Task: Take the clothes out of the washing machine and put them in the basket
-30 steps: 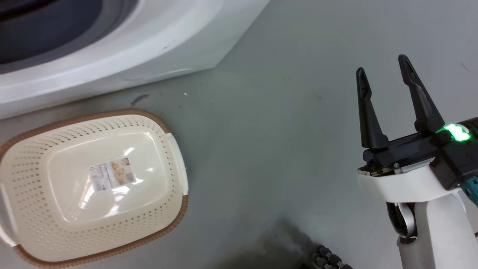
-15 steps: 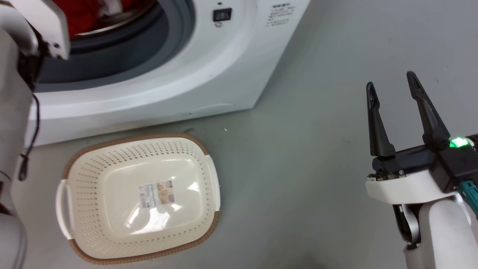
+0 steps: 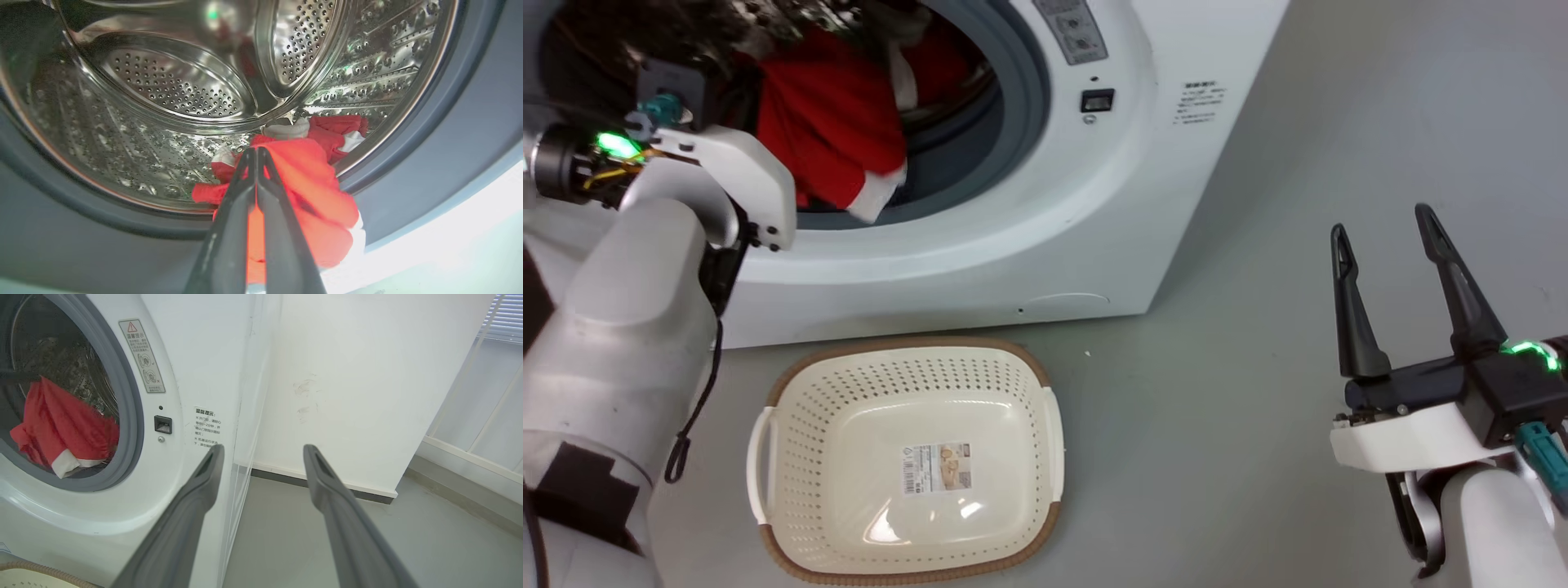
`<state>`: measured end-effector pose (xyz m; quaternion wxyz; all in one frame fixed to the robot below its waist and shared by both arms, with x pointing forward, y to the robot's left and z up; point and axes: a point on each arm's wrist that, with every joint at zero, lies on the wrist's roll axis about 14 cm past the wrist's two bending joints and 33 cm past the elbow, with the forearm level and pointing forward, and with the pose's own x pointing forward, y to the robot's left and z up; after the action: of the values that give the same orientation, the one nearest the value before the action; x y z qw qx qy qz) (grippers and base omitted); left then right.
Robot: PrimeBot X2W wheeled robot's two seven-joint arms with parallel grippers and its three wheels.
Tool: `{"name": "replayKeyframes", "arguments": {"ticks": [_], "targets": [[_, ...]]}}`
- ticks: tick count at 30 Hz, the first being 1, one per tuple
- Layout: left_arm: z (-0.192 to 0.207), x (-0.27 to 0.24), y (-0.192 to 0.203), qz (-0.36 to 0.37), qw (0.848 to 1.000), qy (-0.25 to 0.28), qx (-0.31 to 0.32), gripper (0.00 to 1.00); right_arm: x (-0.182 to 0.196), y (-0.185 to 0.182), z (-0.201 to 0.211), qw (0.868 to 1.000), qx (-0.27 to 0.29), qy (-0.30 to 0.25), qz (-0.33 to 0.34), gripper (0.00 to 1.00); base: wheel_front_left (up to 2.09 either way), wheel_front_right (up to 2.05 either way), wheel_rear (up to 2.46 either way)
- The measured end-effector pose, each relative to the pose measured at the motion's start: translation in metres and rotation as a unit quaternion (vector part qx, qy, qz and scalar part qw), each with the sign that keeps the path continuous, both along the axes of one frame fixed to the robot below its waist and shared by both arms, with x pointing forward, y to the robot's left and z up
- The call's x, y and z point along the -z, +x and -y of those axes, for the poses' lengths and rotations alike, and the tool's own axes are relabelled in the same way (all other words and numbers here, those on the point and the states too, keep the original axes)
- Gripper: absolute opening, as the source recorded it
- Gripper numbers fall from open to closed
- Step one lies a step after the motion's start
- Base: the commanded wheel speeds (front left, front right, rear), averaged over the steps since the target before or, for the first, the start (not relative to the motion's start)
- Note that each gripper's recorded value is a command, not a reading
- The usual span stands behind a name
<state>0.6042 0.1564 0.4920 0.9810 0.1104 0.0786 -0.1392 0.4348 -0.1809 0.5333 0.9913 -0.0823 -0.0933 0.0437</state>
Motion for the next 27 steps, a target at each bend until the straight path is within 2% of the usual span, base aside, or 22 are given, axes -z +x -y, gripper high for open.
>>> {"name": "replayKeyframes", "arguments": {"ticks": [5, 12, 20, 27], "targets": [[-0.001, -0.030, -0.016, 0.050, 0.999, -0.019, -0.002, 0.00, -0.006, -0.003, -0.010, 1.000, -0.014, 0.001, 0.008, 1.00, 0.00, 0.00, 0.00], [-0.004, -0.029, -0.058, 0.066, 0.997, -0.030, 0.000, 0.00, -0.016, -0.011, -0.017, 1.000, -0.023, 0.003, 0.019, 1.00, 0.00, 0.00, 0.00], [0.000, -0.017, -0.113, 0.065, 0.997, -0.040, 0.019, 0.00, -0.021, -0.020, -0.020, 0.999, -0.026, 0.005, 0.025, 1.00, 0.00, 0.00, 0.00], [0.008, 0.004, -0.156, 0.024, 0.998, -0.031, 0.041, 0.00, -0.022, -0.021, -0.024, 0.999, -0.032, 0.007, 0.026, 1.00, 0.00, 0.00, 0.00]]}}
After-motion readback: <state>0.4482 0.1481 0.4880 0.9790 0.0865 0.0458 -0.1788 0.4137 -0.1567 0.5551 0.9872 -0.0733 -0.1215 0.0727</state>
